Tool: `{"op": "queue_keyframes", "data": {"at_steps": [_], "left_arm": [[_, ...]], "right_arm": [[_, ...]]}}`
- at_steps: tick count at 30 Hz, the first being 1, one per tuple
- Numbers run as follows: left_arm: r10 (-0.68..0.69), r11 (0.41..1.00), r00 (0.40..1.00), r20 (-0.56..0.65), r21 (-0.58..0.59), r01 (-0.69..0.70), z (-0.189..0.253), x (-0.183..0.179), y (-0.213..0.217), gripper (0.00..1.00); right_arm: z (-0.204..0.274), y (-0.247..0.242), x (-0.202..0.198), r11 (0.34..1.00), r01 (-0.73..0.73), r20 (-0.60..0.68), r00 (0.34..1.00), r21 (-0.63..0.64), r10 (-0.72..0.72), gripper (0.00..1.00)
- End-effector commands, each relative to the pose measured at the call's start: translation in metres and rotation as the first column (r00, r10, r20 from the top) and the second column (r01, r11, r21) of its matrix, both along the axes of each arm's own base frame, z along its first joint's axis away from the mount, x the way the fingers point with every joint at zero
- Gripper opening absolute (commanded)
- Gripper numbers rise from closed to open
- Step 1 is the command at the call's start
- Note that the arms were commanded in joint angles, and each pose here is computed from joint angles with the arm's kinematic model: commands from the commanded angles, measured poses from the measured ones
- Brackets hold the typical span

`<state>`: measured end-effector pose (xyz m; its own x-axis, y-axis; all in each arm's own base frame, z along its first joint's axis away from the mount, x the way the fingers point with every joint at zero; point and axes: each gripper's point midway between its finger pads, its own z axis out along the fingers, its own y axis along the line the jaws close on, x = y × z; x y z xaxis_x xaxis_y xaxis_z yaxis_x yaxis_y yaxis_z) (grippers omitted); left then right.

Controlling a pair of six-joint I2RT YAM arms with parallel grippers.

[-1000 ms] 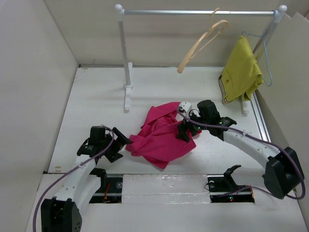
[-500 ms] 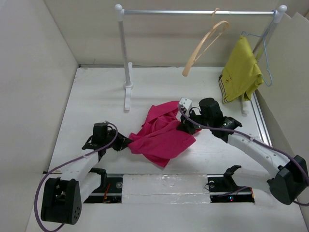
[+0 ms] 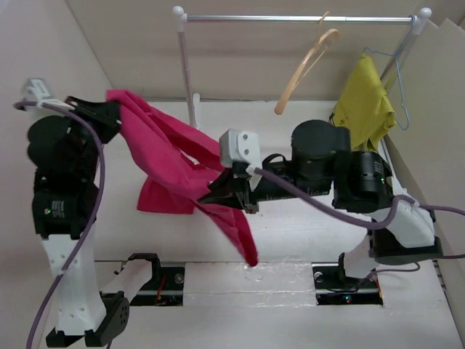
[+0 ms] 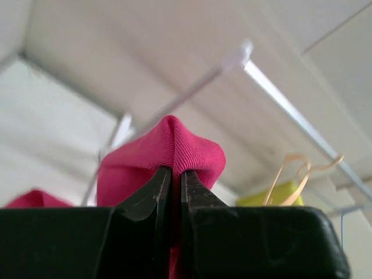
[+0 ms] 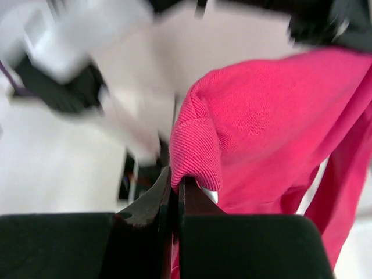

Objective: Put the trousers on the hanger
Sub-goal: Flatten out the trousers at the center of the board.

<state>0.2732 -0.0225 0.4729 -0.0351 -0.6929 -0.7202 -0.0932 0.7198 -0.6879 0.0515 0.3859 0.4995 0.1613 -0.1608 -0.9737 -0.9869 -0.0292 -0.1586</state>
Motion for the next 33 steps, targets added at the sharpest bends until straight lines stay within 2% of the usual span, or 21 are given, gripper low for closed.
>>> {"op": "queue_keyframes", "data": {"at_steps": [1, 5, 8, 10, 11, 12, 13, 14, 15, 16, 20, 21, 22, 23, 25, 27, 28, 30, 31, 32, 33], "left_arm": [[0.222, 0.964, 0.974, 0.046, 0.141, -0.226, 0.045, -0.014, 0.046, 0.00], [0.242, 0.957, 0.966, 0.096, 0.141, -0.254, 0.069, -0.006, 0.048, 0.00], [0.155, 0.970, 0.988, -0.013, 0.191, -0.149, 0.029, 0.036, 0.033, 0.00], [0.050, 0.979, 0.990, -0.129, 0.201, -0.024, -0.015, 0.078, 0.013, 0.00], [-0.042, 0.981, 0.972, -0.232, 0.176, 0.084, -0.064, 0.095, -0.004, 0.08], [-0.135, 0.973, 0.941, -0.309, 0.139, 0.185, -0.115, 0.116, -0.026, 0.30], [-0.166, 0.967, 0.941, -0.294, 0.136, 0.213, -0.114, 0.123, -0.040, 0.30], [-0.176, 0.960, 0.906, -0.384, 0.136, 0.244, -0.159, 0.136, -0.053, 0.60], [-0.193, 0.946, 0.882, -0.429, 0.158, 0.283, -0.178, 0.140, -0.069, 0.74], [-0.258, 0.915, 0.840, -0.477, 0.160, 0.371, -0.196, 0.135, -0.106, 0.85], [-0.208, 0.906, 0.817, -0.537, 0.209, 0.369, -0.217, 0.142, -0.128, 0.93], [-0.188, 0.920, 0.830, -0.525, 0.202, 0.337, -0.212, 0.139, -0.124, 0.93], [-0.160, 0.923, 0.831, -0.533, 0.218, 0.317, -0.217, 0.139, -0.119, 0.93], [-0.137, 0.928, 0.841, -0.523, 0.229, 0.294, -0.212, 0.132, -0.112, 0.93], [-0.067, 0.934, 0.823, -0.565, 0.255, 0.251, -0.235, 0.116, -0.095, 0.92], [-0.026, 0.946, 0.832, -0.554, 0.255, 0.199, -0.239, 0.095, -0.081, 0.91], [0.034, 0.951, 0.801, -0.598, 0.267, 0.159, -0.271, 0.080, -0.068, 0.90], [0.094, 0.967, 0.805, -0.586, 0.246, 0.067, -0.279, 0.062, -0.048, 0.89], [0.130, 0.973, 0.775, -0.619, 0.229, 0.020, -0.303, 0.049, -0.037, 0.88], [0.162, 0.977, 0.780, -0.605, 0.206, -0.043, -0.301, 0.042, -0.022, 0.88], [0.185, 0.978, 0.779, -0.600, 0.188, -0.087, -0.304, 0.039, -0.012, 0.89]], "right_arm": [[0.059, -0.029, -0.017, 0.995, 0.029, -0.069, 0.997, 0.098, -0.022, 0.00], [0.084, -0.061, 0.017, 0.949, 0.239, -0.143, 0.967, 0.208, -0.212, 0.00], [0.032, -0.094, 0.061, 0.898, 0.425, -0.239, 0.889, 0.116, -0.390, 0.00], [-0.001, -0.127, 0.115, 0.797, 0.598, -0.280, 0.781, 0.082, -0.557, 0.00], [-0.053, -0.139, 0.126, 0.783, 0.621, -0.287, 0.747, -0.019, -0.600, 0.00], [-0.109, -0.169, 0.159, 0.682, 0.718, -0.281, 0.632, -0.138, -0.722, 0.00], [-0.109, -0.185, 0.174, 0.630, 0.765, -0.277, 0.581, -0.135, -0.765, 0.00], [-0.164, -0.200, 0.182, 0.587, 0.772, -0.272, 0.527, -0.243, -0.805, 0.00], [-0.188, -0.217, 0.193, 0.537, 0.795, -0.251, 0.479, -0.283, -0.841, 0.00], [-0.207, -0.251, 0.214, 0.427, 0.850, -0.241, 0.364, -0.310, -0.900, 0.00], [-0.274, -0.336, 0.240, 0.155, 0.893, -0.216, 0.067, -0.423, -0.974, 0.00], [-0.280, -0.367, 0.253, 0.063, 0.910, -0.178, -0.012, -0.410, -0.984, 0.47], [-0.280, -0.368, 0.254, 0.062, 0.910, -0.178, -0.013, -0.410, -0.984, 0.47], [-0.278, -0.377, 0.257, 0.032, 0.914, -0.161, -0.036, -0.404, -0.986, 0.67], [-0.262, -0.377, 0.264, 0.052, 0.921, -0.153, -0.008, -0.387, -0.988, 0.82], [-0.260, -0.358, 0.261, 0.134, 0.905, -0.143, 0.082, -0.404, -0.986, 0.83], [-0.264, -0.348, 0.256, 0.164, 0.896, -0.138, 0.116, -0.414, -0.984, 0.81], [-0.273, -0.314, 0.242, 0.262, 0.871, -0.133, 0.226, -0.416, -0.965, 0.67], [-0.290, -0.303, 0.227, 0.300, 0.851, -0.149, 0.260, -0.432, -0.954, 0.27], [-0.298, -0.277, 0.213, 0.386, 0.817, -0.186, 0.338, -0.429, -0.923, 0.06], [-0.302, -0.263, 0.208, 0.436, 0.802, -0.204, 0.386, -0.409, -0.900, 0.00]]}}
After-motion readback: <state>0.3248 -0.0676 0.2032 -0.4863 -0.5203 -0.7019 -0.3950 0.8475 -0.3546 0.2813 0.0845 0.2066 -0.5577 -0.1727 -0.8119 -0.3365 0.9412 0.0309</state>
